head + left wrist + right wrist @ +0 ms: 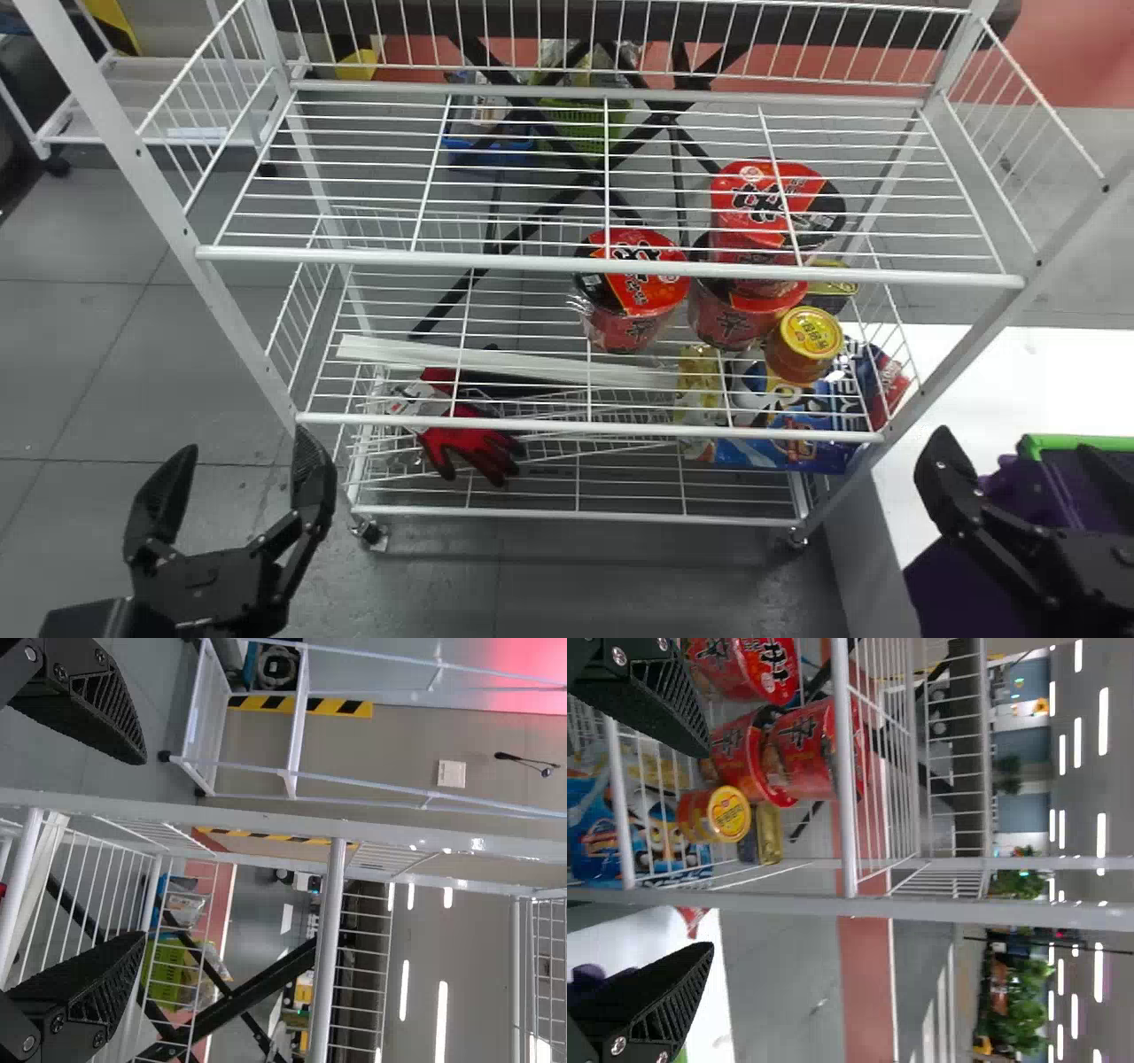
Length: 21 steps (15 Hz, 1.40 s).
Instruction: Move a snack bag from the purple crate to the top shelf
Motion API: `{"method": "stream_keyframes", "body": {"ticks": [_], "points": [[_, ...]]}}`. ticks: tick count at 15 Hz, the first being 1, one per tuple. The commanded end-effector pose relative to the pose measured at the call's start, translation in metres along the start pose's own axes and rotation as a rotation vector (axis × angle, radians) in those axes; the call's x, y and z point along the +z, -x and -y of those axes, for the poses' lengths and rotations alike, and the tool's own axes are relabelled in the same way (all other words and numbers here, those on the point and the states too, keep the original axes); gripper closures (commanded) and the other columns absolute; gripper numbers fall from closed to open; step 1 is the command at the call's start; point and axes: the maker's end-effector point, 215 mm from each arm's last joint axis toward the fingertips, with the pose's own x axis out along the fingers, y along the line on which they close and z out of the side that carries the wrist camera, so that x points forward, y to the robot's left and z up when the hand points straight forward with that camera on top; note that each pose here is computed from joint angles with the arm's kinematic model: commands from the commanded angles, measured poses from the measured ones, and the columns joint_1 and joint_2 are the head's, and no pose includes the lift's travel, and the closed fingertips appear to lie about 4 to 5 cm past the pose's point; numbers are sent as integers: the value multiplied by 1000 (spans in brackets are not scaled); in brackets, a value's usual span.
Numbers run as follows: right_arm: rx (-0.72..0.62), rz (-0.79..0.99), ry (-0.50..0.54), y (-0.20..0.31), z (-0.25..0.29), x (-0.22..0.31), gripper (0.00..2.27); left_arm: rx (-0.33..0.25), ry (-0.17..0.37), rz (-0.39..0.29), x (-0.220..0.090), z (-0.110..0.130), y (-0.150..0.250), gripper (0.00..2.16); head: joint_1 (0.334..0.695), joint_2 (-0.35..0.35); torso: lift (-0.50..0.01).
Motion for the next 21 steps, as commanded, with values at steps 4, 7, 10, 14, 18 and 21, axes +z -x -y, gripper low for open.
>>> {"method": "stream_keyframes", "body": {"ticks": [4, 7, 10, 14, 18, 21], "points": [[-4, -241, 61, 24, 21, -31, 16, -3, 2, -4, -3, 0, -4, 124, 695, -69, -451], [-13, -371, 42, 38, 50, -51, 19, -4, 2, -9, -7, -2, -6, 124, 695, -96, -451], [72, -638, -125, 80, 53, -102, 29, -13, 8, -11, -8, 4, -5, 124, 695, -131, -451], [153, -405, -456, 76, 98, -7, 39, -26, 15, -12, -8, 12, -4, 124, 695, -149, -451], [50, -311, -497, 90, 193, 26, 39, -53, 18, -24, -11, 27, -2, 124, 695, -335, -451], [-14, -336, -556, 97, 237, 11, 66, -62, 19, -34, -15, 33, -1, 124, 695, -350, -451]]}}
